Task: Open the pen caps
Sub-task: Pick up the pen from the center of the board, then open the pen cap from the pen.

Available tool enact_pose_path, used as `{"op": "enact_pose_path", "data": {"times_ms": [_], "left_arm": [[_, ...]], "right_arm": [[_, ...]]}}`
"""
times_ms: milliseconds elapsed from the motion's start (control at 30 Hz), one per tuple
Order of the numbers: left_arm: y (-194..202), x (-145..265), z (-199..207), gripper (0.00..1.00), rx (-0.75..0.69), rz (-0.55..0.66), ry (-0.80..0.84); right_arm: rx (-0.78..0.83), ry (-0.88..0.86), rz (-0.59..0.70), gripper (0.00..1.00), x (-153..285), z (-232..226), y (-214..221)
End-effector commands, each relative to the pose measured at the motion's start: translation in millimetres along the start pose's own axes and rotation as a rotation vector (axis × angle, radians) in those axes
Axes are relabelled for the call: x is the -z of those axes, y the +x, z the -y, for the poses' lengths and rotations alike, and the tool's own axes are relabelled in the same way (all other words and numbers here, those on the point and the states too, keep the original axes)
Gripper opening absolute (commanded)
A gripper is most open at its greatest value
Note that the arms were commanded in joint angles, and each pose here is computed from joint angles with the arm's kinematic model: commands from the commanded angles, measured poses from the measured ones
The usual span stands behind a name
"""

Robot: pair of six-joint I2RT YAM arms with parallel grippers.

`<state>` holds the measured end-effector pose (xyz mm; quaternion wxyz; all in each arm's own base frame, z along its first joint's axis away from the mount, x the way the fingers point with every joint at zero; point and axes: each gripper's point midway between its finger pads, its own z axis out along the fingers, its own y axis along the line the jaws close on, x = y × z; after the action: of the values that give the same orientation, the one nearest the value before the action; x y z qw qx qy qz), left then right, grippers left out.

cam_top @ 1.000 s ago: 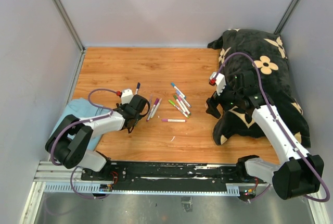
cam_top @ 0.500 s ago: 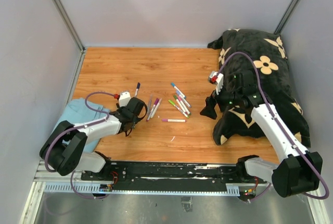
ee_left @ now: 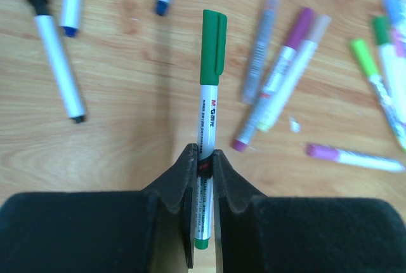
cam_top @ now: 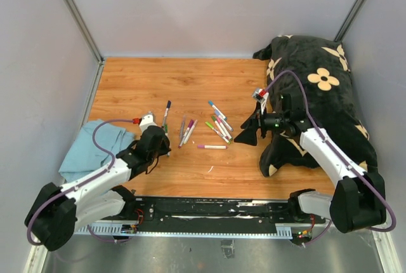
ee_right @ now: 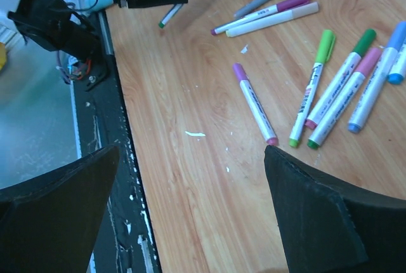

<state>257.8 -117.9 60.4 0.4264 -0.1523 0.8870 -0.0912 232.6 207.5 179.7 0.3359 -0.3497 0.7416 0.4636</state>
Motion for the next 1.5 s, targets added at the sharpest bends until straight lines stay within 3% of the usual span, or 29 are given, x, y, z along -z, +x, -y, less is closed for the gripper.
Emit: {"op": "enact_pose_path", "data": {"times_ms": [0, 100, 400, 600, 900, 1200, 1467], "left_arm": [[-11.4, 24.8, 53.6, 0.0, 0.037, 0.069, 0.298], [-20.2, 46.4, 85.7, 0.0, 0.084, 0.124, 0.494], [-33.6, 86.5, 149.5, 0.0, 0.163, 0.198, 0.743], [-39.0, 95.1, 179.0, 0.0, 0.213, 0.221, 0.804], [-58.5, 97.3, 193.4, 0.0, 0.354, 0.305, 0.78], [-52.5, 102.7, 214.7, 0.0, 0.38, 0.329, 0.779], [-45.3, 104.8, 229.9, 0.0, 0.369, 0.329, 0.798]], "right_arm": [[-0.029, -0.105, 0.058, 0.99, -10.8, -16.8, -12.2], [-0.041, -0.104, 0.057, 0.99, -18.2, -15.5, -6.8], [-0.035, -0.094, 0.031, 0.99, -40.1, -15.7, 3.4], [-0.1, -0.152, 0.138, 0.99, -51.5, -21.0, -3.3], [-0.135, -0.193, 0.135, 0.97, -65.6, -38.0, -8.1], [-0.171, -0.217, 0.12, 0.8, -71.3, -49.1, -14.5], [-0.181, -0.226, 0.1, 0.49, -72.6, -53.6, -14.8]]}}
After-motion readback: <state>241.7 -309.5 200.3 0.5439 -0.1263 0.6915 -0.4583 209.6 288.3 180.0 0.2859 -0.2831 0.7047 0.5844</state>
